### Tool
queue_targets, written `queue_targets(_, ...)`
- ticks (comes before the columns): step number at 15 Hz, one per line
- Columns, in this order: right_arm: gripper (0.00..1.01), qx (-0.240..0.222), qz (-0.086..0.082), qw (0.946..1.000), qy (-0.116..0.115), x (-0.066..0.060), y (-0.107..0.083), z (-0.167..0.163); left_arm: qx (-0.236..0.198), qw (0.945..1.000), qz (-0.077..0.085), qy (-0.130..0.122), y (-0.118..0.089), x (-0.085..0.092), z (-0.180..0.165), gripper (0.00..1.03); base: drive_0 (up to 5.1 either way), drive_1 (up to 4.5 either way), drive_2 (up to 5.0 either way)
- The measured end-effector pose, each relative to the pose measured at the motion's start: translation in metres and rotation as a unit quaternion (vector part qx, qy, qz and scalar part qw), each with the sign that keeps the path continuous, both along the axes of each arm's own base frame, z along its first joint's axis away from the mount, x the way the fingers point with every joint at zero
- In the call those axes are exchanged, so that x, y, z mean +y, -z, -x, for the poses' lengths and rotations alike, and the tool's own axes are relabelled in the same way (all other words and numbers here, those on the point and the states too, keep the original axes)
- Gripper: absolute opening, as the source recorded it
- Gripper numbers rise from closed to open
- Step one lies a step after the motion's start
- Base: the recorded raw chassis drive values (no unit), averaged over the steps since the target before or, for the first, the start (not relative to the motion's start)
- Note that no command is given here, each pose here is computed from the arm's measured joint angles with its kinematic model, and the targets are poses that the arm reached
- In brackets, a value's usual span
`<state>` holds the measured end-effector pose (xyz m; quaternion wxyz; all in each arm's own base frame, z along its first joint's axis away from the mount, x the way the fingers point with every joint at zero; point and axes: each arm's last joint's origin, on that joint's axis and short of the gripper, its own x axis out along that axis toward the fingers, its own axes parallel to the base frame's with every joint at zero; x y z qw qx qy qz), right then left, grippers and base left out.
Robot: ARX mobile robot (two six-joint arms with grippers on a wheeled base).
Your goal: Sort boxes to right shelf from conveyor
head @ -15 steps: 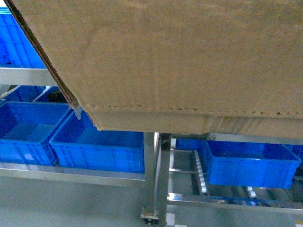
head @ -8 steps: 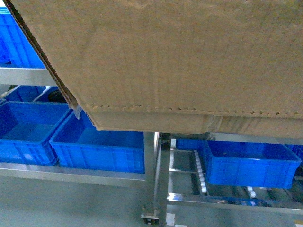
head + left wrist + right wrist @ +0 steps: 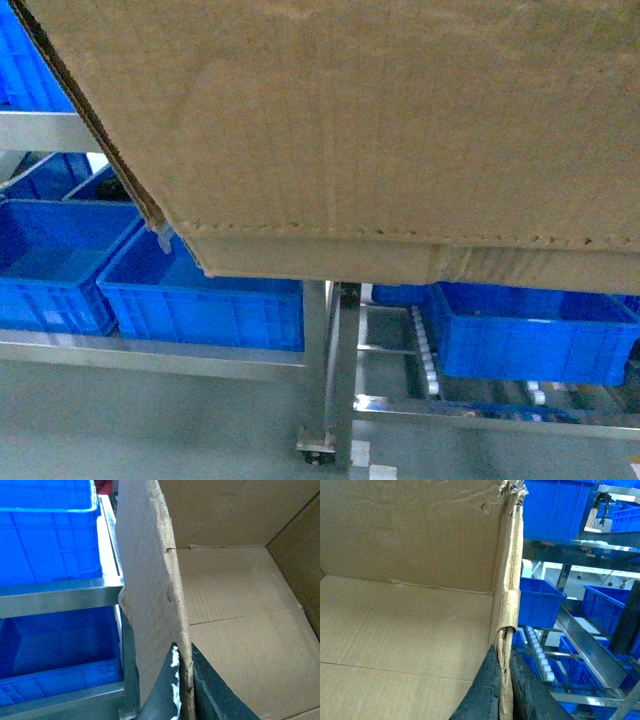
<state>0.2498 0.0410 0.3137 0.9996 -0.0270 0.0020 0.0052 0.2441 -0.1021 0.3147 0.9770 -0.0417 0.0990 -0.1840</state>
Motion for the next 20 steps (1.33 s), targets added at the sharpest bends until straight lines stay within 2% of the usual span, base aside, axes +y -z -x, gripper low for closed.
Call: queue_targets(20, 0.02, -0.001, 0.0, 1.0, 0.0, 0.0001, -0.0004, 0.0001, -0.001, 1.0, 0.001, -0.002, -0.0005, 0.001, -0.0003, 0.02, 0.0, 0.0, 0.0)
